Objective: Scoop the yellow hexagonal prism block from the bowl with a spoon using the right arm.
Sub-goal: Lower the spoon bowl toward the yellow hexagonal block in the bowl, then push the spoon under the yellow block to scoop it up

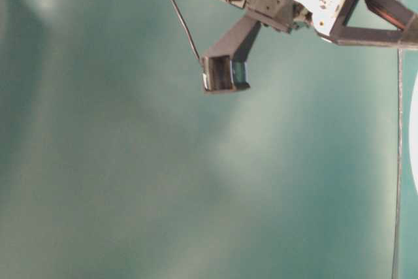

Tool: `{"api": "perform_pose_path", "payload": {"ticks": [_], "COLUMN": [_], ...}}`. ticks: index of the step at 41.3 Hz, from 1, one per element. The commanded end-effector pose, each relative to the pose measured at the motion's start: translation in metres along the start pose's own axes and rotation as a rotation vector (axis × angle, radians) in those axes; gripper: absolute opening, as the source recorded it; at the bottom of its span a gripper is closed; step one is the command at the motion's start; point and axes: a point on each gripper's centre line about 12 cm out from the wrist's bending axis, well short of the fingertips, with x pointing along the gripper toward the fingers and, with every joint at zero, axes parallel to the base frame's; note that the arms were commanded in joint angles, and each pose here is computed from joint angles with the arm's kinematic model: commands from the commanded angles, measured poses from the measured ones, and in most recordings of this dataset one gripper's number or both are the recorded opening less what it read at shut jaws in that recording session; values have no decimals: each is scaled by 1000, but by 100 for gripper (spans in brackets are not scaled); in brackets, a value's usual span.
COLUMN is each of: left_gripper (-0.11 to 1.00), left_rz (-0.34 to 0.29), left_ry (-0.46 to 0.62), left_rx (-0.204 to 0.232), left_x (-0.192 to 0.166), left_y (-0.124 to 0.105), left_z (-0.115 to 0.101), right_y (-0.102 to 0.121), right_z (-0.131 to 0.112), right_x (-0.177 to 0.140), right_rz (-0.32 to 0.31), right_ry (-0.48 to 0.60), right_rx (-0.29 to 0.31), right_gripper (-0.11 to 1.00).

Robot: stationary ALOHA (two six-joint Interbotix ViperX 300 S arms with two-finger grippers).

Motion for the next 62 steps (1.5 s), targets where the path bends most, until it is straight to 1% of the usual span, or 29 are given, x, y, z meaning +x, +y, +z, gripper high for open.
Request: {"api": "perform_pose_path", "payload": {"ticks": [1, 11, 20, 30, 34, 43, 48, 54, 62], "left_gripper": [0, 0, 0, 0, 0, 0, 0, 0, 0], "left_rz": [1, 1, 1, 1, 1, 1, 1, 1, 1], "left_ry": [-18, -20, -21, -20, -17, -14, -14, -14, -14], "left_rx": [5, 5, 6, 6, 6, 6, 6, 6, 6], "left_x": [2, 2, 2, 2, 2, 2, 2, 2, 2], "left_y": [0, 0, 0, 0, 0, 0, 0, 0, 0], "left_z": [7, 7, 8, 8, 8, 7, 7, 7, 7], "right_y": [2, 1, 5, 8, 10, 15, 18, 22, 23], "right_z": [12, 21, 22, 32, 34, 30, 30, 31, 39], "right_x": [-3, 3, 3, -12, -20, -35, -40, -42, -40], "right_rz": [-4, -20, -12, -17, -14, -2, 14, 31, 36], "right_ry": [-41, -86, -80, -119, -119, -76, -34, 23, 53], "right_rx": [-13, -22, -32, -55, -72, -106, -115, -132, -146], "right_gripper": [23, 23, 23, 23, 23, 23, 23, 23, 23]}}
